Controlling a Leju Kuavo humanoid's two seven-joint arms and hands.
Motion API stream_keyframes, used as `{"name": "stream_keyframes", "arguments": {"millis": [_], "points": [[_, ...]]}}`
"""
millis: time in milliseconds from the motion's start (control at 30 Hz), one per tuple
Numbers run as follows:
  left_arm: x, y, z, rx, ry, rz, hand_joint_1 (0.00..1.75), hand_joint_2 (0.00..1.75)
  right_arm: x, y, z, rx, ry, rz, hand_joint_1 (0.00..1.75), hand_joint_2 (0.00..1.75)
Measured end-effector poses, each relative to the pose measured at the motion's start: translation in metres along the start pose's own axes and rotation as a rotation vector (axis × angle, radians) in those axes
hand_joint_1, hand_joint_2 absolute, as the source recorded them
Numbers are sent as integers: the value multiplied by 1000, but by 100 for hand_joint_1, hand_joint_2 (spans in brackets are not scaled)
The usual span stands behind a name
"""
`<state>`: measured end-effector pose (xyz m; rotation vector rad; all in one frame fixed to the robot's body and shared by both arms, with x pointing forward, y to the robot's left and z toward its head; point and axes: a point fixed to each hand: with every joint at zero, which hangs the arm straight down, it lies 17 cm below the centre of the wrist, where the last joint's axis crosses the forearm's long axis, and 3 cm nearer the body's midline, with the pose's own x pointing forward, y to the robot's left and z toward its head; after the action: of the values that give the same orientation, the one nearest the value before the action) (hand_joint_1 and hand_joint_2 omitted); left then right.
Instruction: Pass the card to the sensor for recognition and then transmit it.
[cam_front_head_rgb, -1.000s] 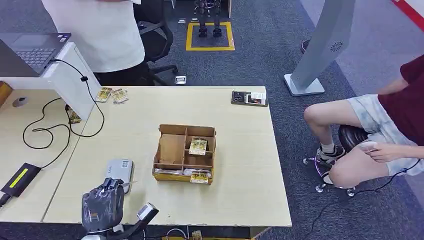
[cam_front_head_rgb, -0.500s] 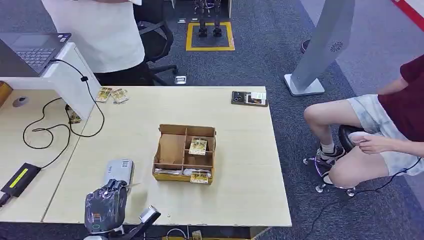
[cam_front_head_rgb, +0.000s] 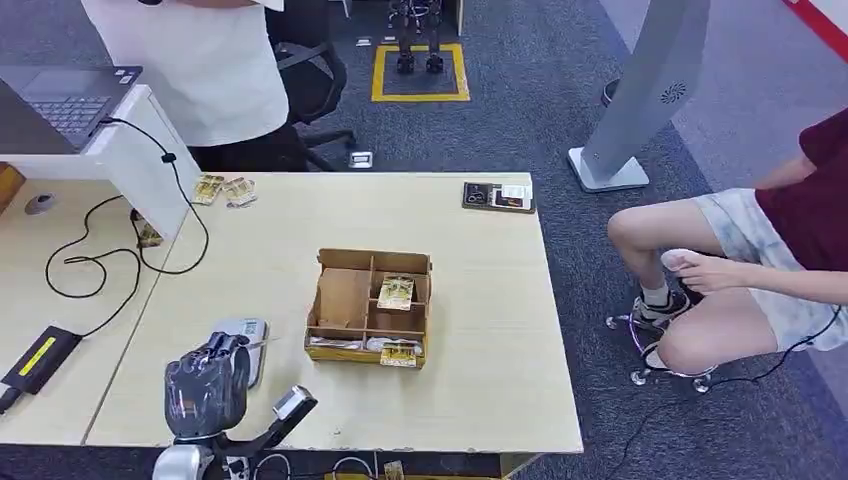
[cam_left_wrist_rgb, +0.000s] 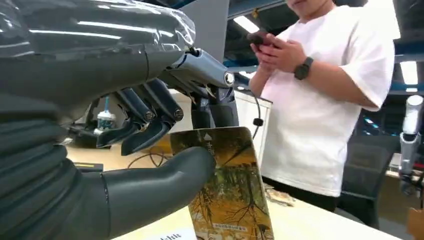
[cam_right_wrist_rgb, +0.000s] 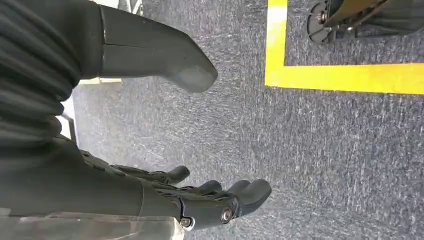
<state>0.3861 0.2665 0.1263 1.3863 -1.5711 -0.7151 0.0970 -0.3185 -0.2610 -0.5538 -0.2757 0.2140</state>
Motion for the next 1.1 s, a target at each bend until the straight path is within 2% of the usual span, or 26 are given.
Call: {"name": "stream_keyframes", "arguments": {"millis": [233,367,533,733,1100], "points": [[8,-25,-9,-47,20,-34,175,175,8,3,1,5,-21,32,0,175],[8,-40,-20,-79,23,-32,175,175,20,9,4,18,-94,141,0,175],[15,-60,-12,-129,0,-45,175,175,21,9,4,18,-76,114,0,175],[6,-80,-4,-183,19,-79,175,175,20,9,4,19,-58,92,0,175],[-1,-84,-3,-191,39,-91,175,175,19,10,4,20,-50,84,0,175]]}}
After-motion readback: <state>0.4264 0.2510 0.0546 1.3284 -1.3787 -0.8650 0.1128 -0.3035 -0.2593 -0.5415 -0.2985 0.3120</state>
